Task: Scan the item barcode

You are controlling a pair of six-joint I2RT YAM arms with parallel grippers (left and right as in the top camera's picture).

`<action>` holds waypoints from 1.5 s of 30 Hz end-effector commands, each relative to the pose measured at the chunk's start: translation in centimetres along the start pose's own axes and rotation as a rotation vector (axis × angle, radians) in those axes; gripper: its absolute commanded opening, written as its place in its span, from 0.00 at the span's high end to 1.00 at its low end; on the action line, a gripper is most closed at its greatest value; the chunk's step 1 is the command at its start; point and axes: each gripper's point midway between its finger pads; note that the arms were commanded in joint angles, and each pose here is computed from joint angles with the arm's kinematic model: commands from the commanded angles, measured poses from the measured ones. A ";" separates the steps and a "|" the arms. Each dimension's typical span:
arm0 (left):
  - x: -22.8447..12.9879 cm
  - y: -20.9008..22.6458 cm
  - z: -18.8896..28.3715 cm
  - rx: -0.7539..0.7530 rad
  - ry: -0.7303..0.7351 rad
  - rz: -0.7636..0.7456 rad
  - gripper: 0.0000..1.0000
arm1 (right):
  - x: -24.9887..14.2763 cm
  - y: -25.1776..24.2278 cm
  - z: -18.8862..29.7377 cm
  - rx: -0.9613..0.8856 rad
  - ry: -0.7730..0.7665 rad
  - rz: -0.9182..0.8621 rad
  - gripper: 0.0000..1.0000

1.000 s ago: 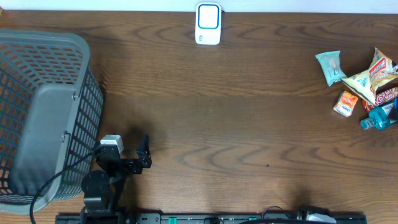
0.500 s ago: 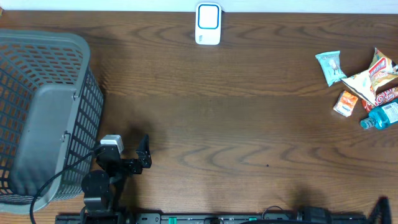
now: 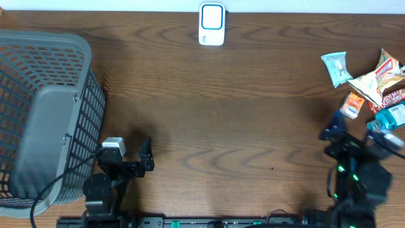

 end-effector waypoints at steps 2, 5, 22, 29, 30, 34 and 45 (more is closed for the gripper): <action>-1.2 0.1 -0.2 -0.006 0.036 0.015 0.02 | -4.9 1.5 -2.3 0.171 0.067 -0.074 0.01; -1.2 0.1 -0.2 -0.006 0.036 0.015 0.02 | -5.6 1.8 -2.5 0.223 0.040 -0.075 0.01; -1.2 0.1 -0.2 -0.006 0.036 0.015 0.02 | -14.8 -1.2 -2.2 0.158 0.321 -0.081 0.01; -1.2 0.1 -0.2 -0.006 0.036 0.015 0.02 | -17.6 -2.6 -1.3 0.094 0.438 -0.083 0.01; -1.2 0.1 -0.2 -0.006 0.036 0.015 0.02 | -17.6 -2.6 -1.3 0.094 0.439 -0.083 0.01; -1.2 0.1 -0.2 -0.006 0.036 0.015 0.02 | -17.6 -2.7 -1.3 0.093 0.440 -0.083 0.01; -1.2 0.1 -0.2 -0.006 0.036 0.015 0.02 | -15.4 -1.6 -1.2 0.147 0.340 -0.081 0.01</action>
Point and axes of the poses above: each gripper's point midway between its finger pads, its own z axis back along the fingers, its own y axis along the line the jaws close on, x = y × z, and after that the axes turned 1 degree about z, right-handed
